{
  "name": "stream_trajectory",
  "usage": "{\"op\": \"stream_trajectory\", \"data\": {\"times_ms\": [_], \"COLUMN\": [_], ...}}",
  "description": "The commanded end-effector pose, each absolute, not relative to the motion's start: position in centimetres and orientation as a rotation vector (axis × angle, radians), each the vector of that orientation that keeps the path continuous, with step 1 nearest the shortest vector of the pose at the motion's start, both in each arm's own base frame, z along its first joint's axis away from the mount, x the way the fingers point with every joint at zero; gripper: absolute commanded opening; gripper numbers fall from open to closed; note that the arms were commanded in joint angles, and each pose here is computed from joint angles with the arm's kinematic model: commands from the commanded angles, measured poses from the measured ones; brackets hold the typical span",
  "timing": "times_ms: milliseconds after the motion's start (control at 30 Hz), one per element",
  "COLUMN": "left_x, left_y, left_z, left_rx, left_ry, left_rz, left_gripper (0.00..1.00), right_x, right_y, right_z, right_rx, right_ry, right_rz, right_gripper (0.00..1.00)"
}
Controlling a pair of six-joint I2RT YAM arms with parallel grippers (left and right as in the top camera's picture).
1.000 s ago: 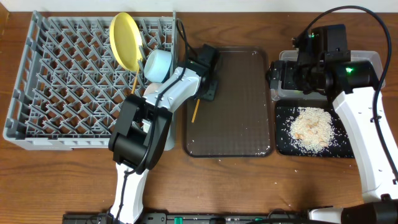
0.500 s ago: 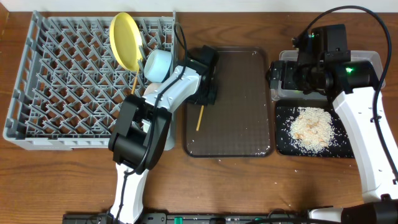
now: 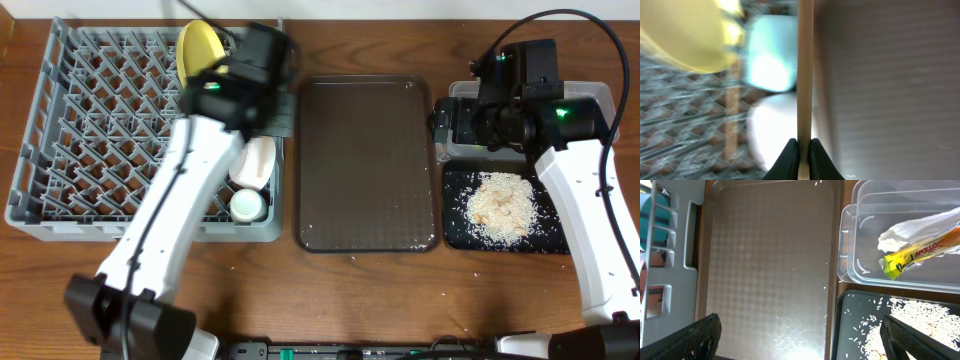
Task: Sort waste into correct bins and load items into the dishwasher
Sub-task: 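Grasp the second chopstick and carry it into the rack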
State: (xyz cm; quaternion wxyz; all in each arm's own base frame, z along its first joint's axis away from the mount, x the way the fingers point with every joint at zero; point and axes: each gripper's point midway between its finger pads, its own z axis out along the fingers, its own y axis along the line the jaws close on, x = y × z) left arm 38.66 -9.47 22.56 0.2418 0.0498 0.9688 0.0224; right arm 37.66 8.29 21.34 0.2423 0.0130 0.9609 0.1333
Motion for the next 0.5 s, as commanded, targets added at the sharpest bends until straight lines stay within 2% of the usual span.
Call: {"op": "stream_trajectory", "data": {"times_ms": [0,233,400,467], "left_x": [39.3,40.6,40.8,40.9], "left_y": [-4.9,1.3,2.4,1.7], "left_z": [20.0,15.1,12.9,12.8], "left_rx": [0.159,-0.002,-0.02,-0.011], "left_ry": [2.718,2.827,2.885,2.888], "left_rz": [0.263,0.33,0.328,0.28], "left_gripper": [0.07,0.07,0.08,0.14], "right_x": [37.6,37.6,37.6,37.6], "right_y": [8.2,8.2,8.2,8.2], "right_z": [21.5,21.5,21.5,21.5], "right_rx": [0.039,0.039,0.039,0.039], "right_ry": [2.621,2.621,2.621,2.621], "right_rz": [0.361,0.361,0.361,0.361], "right_gripper": [0.99,0.99,0.99,0.99]}}
